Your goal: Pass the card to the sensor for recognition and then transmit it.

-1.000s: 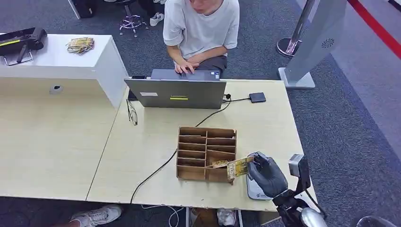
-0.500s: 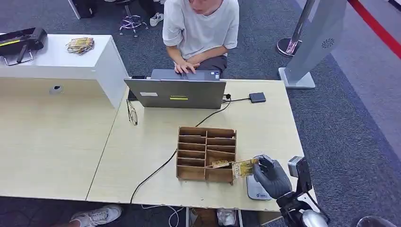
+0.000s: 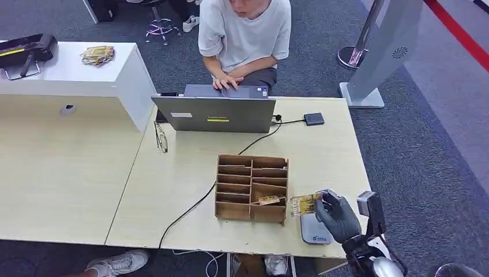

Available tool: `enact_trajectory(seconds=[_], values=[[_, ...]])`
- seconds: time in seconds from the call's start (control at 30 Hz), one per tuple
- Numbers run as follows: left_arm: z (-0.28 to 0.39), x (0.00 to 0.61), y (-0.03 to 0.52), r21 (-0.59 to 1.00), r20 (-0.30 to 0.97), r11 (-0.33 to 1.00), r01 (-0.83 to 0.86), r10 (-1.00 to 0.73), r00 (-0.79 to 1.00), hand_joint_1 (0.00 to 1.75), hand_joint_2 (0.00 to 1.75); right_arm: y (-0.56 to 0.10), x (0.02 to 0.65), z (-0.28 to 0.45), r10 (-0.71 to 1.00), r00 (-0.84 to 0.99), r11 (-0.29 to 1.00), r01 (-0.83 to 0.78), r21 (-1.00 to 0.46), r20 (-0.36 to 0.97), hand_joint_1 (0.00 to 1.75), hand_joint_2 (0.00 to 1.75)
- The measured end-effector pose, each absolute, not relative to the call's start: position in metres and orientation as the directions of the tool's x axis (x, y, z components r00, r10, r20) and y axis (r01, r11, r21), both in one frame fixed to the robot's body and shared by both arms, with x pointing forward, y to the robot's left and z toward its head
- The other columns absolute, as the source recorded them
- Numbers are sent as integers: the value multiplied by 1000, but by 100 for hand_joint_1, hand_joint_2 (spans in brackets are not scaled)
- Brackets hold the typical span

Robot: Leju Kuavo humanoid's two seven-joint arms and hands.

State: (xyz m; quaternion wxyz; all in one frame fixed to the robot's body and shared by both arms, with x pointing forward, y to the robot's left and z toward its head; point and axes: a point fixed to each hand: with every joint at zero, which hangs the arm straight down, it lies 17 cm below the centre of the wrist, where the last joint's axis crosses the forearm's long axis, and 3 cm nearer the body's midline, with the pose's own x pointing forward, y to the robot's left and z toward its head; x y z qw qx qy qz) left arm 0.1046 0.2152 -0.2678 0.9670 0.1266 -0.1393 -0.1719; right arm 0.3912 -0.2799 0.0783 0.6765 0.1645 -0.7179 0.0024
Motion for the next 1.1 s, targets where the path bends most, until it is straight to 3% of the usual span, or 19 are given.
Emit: enact_trajectory(seconds=[1.1], values=[[-268,105,215,293,226,908,299,-369,902,0,0,-329,391,51,-81,12,984,-157,81,997,175,175]])
